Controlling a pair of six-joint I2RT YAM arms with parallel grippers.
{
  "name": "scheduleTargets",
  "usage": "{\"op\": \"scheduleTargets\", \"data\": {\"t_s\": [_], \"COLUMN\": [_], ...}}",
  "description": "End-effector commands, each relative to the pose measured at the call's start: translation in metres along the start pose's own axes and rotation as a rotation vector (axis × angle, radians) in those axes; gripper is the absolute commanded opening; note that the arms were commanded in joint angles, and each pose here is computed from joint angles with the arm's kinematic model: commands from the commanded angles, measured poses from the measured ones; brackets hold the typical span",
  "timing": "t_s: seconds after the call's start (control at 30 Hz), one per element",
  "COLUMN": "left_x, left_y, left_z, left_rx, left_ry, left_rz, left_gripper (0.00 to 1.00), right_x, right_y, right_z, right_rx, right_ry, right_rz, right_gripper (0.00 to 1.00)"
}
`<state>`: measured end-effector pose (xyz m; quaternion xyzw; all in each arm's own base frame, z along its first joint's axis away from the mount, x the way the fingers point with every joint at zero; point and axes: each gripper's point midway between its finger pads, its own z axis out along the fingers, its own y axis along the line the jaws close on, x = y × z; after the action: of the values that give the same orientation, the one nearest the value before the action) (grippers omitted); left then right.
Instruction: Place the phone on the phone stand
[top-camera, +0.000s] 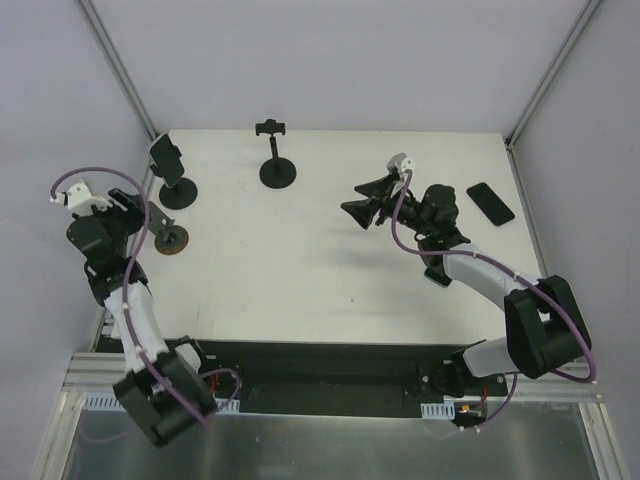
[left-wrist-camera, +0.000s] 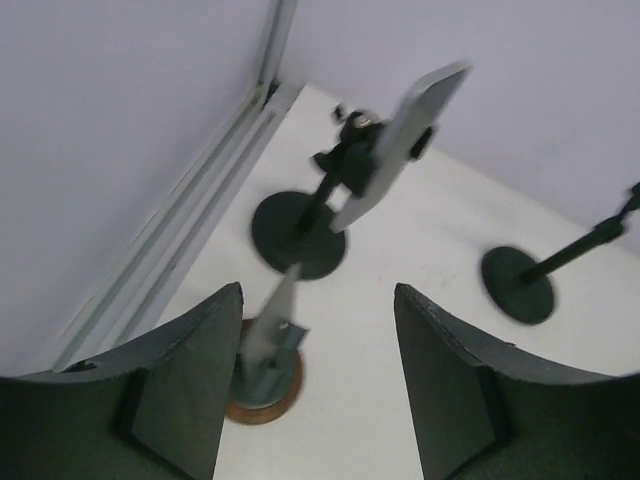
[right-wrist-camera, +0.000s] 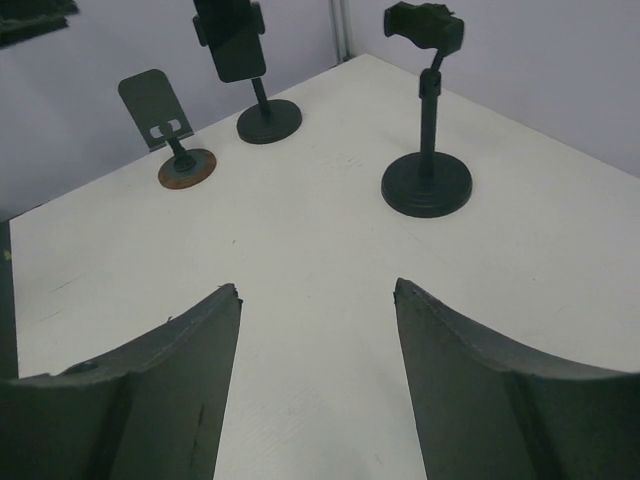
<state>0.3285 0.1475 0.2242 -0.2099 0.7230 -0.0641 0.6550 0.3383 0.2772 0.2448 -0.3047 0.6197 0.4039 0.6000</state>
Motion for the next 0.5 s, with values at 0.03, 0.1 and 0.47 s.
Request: {"op": "scheduleTargets", "data": {"t_s": [0.03,0.1,0.47], "left_x": [-0.042,-0.029,0.074], "left_y": [-0.073,-0.118,-0.293], "left_z": [-0.042,-0.041,-0.021], "left_rx": [-0.073,0.072,0.586], "left_ry": [-0.149,-0.097,0.372], "left_rz": [-0.007,0.002,0.137], "left_gripper": [0.61,0.61,0.66], "right_x": [-0.021,-0.014,0.046], "right_y": [-0.041,-0.054,-0.168], "right_z": [-0.009,-0.014,-0.132], "right_rx": [0.137,0.194,1.134], "right_ry": [-0.043,-0.027,0.194], "right_rz": [0.052,0.104,0.506], "right_gripper": [0.67,0.67,0.96]}}
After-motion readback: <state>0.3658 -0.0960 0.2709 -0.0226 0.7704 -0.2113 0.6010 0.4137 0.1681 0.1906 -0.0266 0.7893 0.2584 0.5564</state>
